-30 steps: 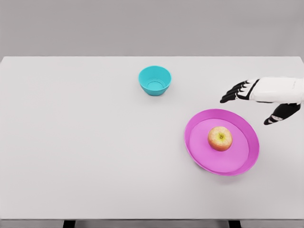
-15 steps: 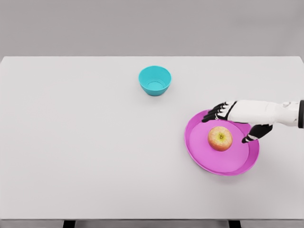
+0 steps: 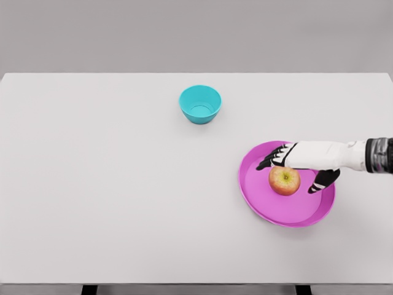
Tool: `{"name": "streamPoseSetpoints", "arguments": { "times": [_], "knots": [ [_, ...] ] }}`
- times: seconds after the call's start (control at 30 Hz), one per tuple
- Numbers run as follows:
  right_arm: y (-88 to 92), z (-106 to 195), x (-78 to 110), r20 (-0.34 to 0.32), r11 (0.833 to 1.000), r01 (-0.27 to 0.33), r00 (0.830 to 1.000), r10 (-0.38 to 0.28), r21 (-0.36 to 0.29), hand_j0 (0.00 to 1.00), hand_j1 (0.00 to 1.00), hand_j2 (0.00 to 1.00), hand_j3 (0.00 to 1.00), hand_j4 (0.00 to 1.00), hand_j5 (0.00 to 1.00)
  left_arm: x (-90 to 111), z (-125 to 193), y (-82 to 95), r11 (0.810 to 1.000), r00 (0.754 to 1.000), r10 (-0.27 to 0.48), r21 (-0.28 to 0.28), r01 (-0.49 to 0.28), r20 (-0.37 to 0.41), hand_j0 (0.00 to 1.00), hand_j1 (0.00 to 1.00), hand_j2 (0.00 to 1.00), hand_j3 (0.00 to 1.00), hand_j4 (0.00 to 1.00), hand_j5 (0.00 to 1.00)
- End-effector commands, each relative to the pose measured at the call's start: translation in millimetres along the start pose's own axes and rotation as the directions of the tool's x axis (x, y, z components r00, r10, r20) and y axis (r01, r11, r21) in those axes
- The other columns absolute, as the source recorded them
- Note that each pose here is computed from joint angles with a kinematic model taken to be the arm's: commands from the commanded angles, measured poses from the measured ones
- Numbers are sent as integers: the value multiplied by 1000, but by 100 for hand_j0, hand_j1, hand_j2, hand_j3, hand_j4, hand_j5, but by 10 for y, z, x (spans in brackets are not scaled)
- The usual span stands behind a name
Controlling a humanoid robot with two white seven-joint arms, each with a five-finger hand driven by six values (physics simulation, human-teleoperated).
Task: Put the apple from the pink plate into the blue bowl with your right arm
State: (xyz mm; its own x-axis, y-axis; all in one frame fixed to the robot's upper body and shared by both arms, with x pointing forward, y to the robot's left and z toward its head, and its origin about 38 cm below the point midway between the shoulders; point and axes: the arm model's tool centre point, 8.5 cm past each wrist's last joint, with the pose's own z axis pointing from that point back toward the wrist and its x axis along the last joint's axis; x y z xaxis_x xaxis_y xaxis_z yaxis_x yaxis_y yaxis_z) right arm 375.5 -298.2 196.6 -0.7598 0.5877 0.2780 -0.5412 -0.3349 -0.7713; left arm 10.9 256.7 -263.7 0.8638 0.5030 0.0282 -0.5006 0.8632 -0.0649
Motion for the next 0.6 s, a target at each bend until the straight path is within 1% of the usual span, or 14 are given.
{"name": "streamPoseSetpoints", "arguments": {
  "times": [0.0,0.03,0.17,0.2,0.27,0.37,0.57],
  "knots": [
    [10,-28,-8,-14,1000,0,1000,1,29,100,100,100,100,100,100,-1,0,0,1000,1000,0,0,0,-1,100,100,100,100,100,100],
    [-2,-26,-3,-12,1000,-4,1000,4,27,100,100,100,100,100,100,-8,0,5,1000,1000,0,1,0,-1,100,100,100,100,100,100],
    [-16,-169,67,23,1000,-8,1000,8,25,100,100,100,100,100,100,-9,0,5,1000,1000,0,1,0,-2,100,100,100,100,100,100],
    [-33,-221,78,25,1000,-17,1000,17,23,100,100,100,100,100,100,-9,0,5,1000,1000,0,1,0,-2,100,100,100,100,100,100],
    [-33,-224,63,12,999,-28,1000,28,28,100,100,100,100,100,100,-8,0,5,1000,1000,0,1,0,-1,100,100,100,100,100,100],
    [-6,-170,10,-2,999,-23,1000,23,33,100,100,100,100,100,100,-9,0,5,1000,1000,0,1,0,-2,100,100,100,100,100,100],
    [10,-206,28,5,999,-21,1000,21,35,100,100,100,100,100,100,-1,0,0,1000,1000,0,0,0,-1,100,100,100,100,100,100]
  ]
}}
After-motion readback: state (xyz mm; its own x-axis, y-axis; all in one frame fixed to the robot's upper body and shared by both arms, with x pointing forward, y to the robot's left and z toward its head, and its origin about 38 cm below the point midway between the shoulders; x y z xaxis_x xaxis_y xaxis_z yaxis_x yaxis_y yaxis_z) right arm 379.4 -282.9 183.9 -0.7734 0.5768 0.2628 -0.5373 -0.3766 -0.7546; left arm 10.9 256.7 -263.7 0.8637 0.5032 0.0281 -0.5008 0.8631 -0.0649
